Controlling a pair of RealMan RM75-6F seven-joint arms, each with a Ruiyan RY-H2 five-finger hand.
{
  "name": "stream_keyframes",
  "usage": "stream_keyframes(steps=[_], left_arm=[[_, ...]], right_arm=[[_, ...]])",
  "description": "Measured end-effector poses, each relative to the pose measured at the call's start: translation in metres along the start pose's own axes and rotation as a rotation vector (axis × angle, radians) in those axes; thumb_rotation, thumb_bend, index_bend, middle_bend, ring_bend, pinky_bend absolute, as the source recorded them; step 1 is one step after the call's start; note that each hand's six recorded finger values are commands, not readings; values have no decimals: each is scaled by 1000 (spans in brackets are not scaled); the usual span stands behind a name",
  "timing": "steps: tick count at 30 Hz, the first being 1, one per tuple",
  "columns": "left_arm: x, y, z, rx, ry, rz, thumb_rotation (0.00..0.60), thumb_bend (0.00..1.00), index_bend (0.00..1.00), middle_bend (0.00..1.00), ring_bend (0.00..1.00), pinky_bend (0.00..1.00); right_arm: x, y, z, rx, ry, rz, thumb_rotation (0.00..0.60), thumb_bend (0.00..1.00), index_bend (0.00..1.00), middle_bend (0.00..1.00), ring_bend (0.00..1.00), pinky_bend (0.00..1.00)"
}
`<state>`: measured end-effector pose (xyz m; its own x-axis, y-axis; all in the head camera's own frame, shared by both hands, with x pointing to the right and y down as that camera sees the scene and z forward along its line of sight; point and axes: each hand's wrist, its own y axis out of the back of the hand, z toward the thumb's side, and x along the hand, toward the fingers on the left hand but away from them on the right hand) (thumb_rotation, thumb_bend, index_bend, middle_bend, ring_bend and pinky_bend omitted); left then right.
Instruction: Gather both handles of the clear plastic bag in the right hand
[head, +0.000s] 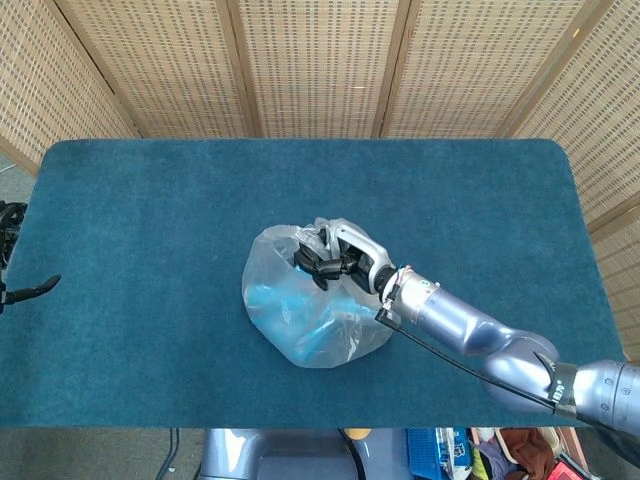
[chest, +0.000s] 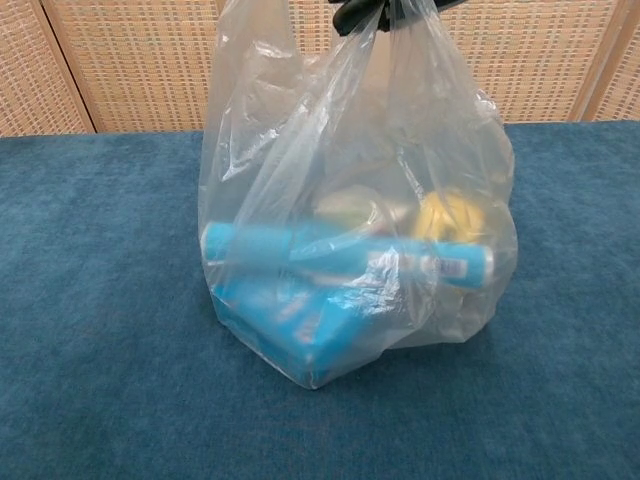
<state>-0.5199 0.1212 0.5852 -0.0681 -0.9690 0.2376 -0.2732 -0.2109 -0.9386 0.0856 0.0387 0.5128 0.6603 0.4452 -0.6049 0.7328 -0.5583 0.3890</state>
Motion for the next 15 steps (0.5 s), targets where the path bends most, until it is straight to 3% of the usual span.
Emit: stream_keyframes(steps=[7, 15], left_arm=[[-11, 1, -2, 77, 30, -10, 600, 0, 0, 0, 0, 0], [-16, 2, 0, 95, 47, -64, 600, 0, 0, 0, 0, 0]], right_arm=[[6, -1, 23, 59, 31, -26, 600, 1000, 812, 878, 951, 853], [23, -15, 62, 102, 80, -34, 600, 1000, 812, 879, 955, 860]])
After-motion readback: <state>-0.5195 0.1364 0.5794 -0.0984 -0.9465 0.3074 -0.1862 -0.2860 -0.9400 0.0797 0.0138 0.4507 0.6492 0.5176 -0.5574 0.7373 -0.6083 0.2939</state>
